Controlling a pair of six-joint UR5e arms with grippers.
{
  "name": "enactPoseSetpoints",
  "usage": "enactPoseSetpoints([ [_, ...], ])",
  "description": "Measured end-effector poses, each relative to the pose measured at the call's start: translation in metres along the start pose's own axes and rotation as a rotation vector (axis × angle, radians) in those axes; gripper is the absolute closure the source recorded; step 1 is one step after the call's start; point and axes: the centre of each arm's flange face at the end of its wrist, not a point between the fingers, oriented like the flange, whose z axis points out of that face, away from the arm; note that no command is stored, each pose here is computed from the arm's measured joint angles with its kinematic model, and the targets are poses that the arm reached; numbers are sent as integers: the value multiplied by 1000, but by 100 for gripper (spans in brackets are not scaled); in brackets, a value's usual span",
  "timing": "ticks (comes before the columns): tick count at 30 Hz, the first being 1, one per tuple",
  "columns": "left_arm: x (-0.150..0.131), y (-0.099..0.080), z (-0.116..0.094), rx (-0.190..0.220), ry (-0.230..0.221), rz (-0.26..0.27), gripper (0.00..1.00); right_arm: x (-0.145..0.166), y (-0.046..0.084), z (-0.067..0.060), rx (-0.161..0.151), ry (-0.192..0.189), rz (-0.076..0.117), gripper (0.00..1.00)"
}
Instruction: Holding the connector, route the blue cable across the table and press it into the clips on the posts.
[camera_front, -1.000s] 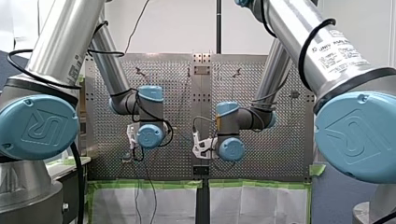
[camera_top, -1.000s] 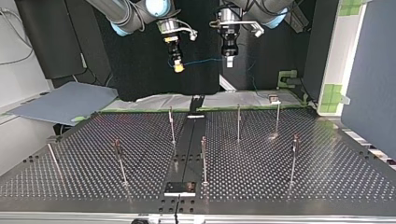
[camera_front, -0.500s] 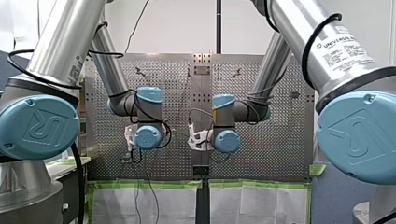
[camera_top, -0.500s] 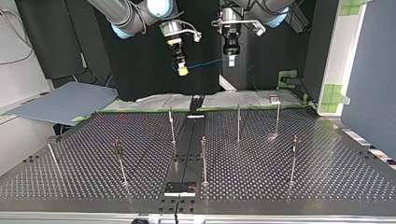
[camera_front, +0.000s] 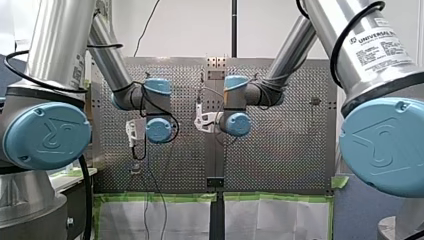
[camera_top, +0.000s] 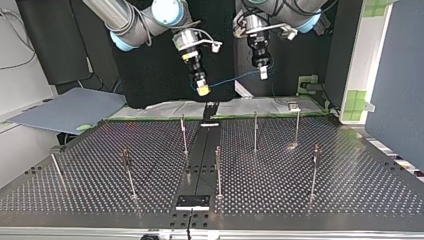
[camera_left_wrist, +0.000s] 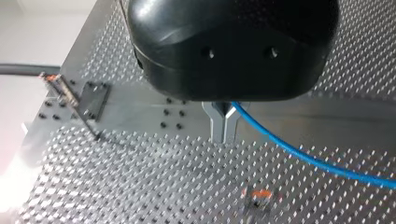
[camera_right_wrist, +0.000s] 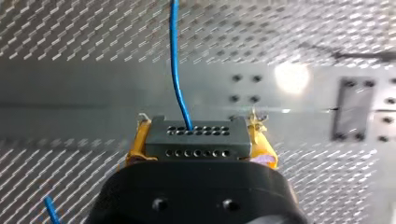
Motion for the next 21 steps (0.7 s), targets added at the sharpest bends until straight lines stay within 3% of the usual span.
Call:
enactPoseSetpoints([
  [4,-12,7,9,-10,-4,0,100,32,-6,8,32,37,9,100],
  [13,-46,24,33,-66,-32,-13,100,102,-20,18,65,112,33,100],
  [21,-76,39,49,-105,-57,-29,100,133,-33,27,114,123,49,100],
])
